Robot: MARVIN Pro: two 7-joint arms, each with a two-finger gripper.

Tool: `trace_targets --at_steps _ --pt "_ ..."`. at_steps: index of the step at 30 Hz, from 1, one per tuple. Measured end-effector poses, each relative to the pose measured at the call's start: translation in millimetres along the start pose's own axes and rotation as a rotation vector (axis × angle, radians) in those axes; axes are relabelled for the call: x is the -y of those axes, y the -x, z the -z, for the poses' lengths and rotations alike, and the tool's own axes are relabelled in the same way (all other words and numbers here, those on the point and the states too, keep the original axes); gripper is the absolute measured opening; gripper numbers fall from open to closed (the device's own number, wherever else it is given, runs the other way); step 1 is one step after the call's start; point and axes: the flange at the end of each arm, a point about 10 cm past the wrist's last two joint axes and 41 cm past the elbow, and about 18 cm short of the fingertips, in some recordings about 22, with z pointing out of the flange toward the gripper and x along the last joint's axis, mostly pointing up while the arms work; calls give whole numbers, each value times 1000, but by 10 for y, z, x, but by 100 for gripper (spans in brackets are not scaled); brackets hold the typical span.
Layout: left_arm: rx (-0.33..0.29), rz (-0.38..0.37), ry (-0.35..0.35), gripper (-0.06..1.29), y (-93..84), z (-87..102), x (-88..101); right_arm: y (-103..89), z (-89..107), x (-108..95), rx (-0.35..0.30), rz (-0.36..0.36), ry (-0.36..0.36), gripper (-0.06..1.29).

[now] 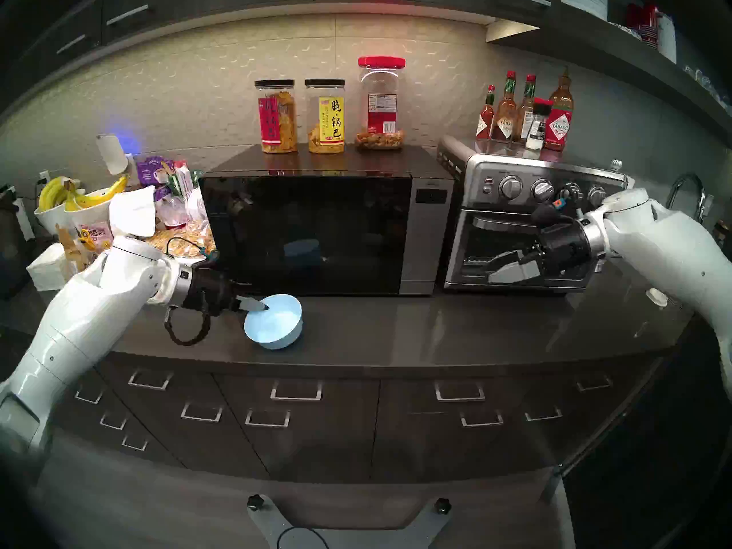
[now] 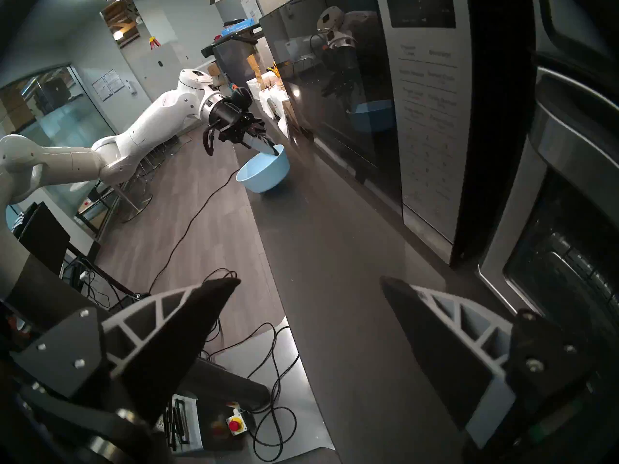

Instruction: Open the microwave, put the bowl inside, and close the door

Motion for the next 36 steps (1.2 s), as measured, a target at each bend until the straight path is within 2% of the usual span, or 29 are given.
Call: trace_targets --at_steps 16,36 --pt "-8 33 -28 -1 70 276 166 0 0 0 0 0 0 122" --pt "-35 91 -74 -1 310 672 390 0 0 0 0 0 0 122"
